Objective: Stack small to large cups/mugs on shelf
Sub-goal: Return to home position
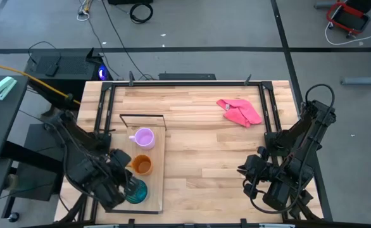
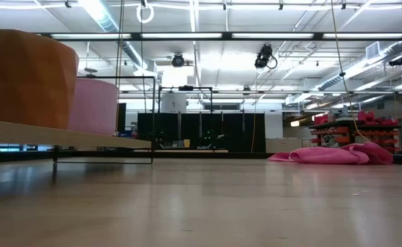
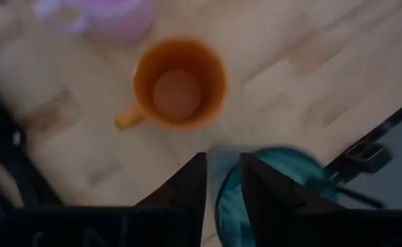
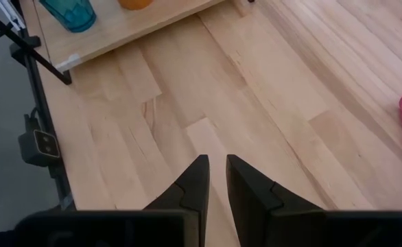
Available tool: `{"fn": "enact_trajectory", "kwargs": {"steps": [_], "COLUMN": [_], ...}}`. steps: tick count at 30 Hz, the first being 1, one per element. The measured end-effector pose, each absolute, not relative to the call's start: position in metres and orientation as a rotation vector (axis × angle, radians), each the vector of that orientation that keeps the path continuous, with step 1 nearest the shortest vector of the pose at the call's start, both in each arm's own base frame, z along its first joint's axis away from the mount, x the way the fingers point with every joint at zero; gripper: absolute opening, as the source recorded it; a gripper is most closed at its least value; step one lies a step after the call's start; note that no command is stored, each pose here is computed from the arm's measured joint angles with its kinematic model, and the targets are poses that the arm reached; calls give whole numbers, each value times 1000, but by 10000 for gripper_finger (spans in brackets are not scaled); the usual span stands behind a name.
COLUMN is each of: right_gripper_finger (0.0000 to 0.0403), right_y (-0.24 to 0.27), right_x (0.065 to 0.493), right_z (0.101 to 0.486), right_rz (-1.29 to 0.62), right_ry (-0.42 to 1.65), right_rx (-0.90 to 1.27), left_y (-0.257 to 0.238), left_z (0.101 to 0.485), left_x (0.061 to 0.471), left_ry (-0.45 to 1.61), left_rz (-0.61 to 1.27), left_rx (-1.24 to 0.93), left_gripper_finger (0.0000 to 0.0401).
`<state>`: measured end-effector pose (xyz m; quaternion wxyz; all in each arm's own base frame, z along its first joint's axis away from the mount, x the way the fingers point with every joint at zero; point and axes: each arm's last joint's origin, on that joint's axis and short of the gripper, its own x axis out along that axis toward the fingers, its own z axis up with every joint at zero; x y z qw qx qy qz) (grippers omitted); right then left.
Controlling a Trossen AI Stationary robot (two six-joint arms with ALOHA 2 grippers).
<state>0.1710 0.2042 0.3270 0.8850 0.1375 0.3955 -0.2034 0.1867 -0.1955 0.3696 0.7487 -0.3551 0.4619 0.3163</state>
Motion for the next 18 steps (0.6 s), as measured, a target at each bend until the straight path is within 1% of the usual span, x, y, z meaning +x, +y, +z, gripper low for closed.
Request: {"fn": "enact_trajectory", "kwargs": {"steps": [3, 8, 14, 18], "right_gripper_finger": [59, 59, 59, 59], "right_y": [205, 202, 185, 175], "right_x": [174, 187, 205, 215], "right_z": [327, 329, 329, 330], "right_rz": [-420, -426, -537, -578], "right_ry": [812, 775, 738, 720], "right_rx": [312, 388, 502, 539], "left_y": [-186, -171, -161, -160], "left_z": [380, 395, 405, 407], "left_x": [181, 175, 174, 175], "left_ry": [923, 751, 581, 519], "left_rz": [646, 584, 564, 564], "left_rx": [-728, -574, -337, -207], "left_gripper_finger": [95, 98, 90, 84]}}
